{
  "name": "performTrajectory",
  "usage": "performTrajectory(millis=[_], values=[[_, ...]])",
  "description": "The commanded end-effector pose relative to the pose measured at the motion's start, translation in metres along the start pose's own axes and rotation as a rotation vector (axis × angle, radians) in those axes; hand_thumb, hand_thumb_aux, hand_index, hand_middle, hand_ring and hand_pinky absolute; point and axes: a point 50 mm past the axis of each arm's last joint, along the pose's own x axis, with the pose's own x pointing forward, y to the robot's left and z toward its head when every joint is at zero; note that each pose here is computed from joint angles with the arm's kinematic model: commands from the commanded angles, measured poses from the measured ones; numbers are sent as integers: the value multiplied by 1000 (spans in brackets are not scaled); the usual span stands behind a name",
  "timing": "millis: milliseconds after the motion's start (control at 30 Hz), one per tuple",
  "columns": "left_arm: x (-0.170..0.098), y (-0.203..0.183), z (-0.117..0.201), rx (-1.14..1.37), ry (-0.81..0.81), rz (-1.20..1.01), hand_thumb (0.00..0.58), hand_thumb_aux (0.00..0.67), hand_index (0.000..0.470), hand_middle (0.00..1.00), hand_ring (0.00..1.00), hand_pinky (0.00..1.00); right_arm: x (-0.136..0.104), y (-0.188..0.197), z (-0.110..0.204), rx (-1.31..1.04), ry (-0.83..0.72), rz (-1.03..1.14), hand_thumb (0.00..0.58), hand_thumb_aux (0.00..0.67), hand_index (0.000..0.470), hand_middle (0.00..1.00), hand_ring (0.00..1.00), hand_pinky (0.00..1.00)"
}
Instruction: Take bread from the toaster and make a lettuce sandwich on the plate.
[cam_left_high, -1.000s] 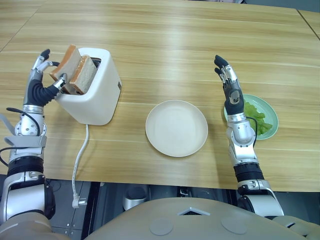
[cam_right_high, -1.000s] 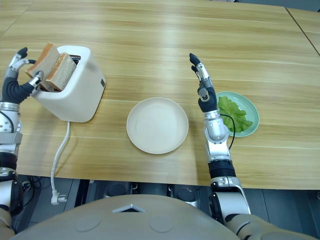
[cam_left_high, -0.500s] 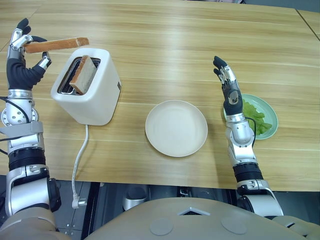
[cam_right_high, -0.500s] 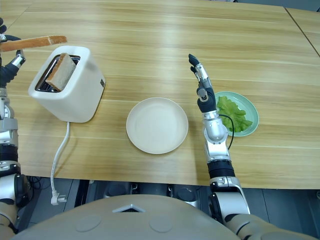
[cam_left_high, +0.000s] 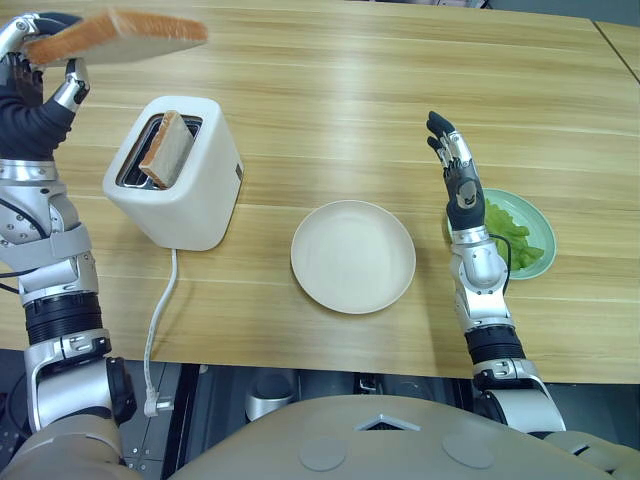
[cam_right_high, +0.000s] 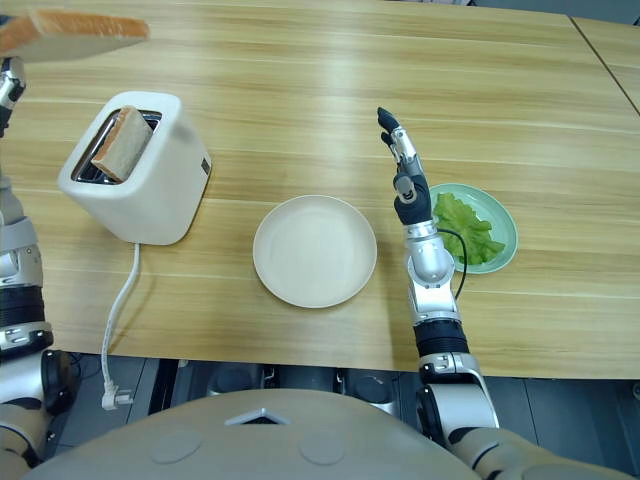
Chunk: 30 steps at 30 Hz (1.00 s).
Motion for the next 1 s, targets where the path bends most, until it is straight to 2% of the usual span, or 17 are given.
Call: performTrajectory(millis=[33, 500, 667, 733, 1000], values=[[3, -31, 6, -107, -15, -164, 580, 670, 460, 1000, 1000, 1000, 0, -8, -1, -21, 4, -14, 0, 0, 0, 0, 0, 0], [-28, -170, -28, -374, 216, -709, 580, 670, 460, 1000, 1000, 1000, -15, -72, 0, -229, 76, -118, 0, 0, 0, 0, 0, 0], [-41, -212, -41, -378, 343, -839, 580, 670, 460, 1000, 1000, 1000, -28, -102, -6, -412, 192, -146, 0, 0, 0, 0, 0, 0], [-52, -230, -44, -402, 399, -886, 580, 670, 460, 1000, 1000, 1000, -36, -114, -13, -531, 284, -137, 0, 0, 0, 0, 0, 0], [-83, -260, -45, -401, 480, -1027, 580, 670, 460, 980, 980, 980, -65, -126, -41, -818, 539, -3, 0, 0, 0, 0, 0, 0]])
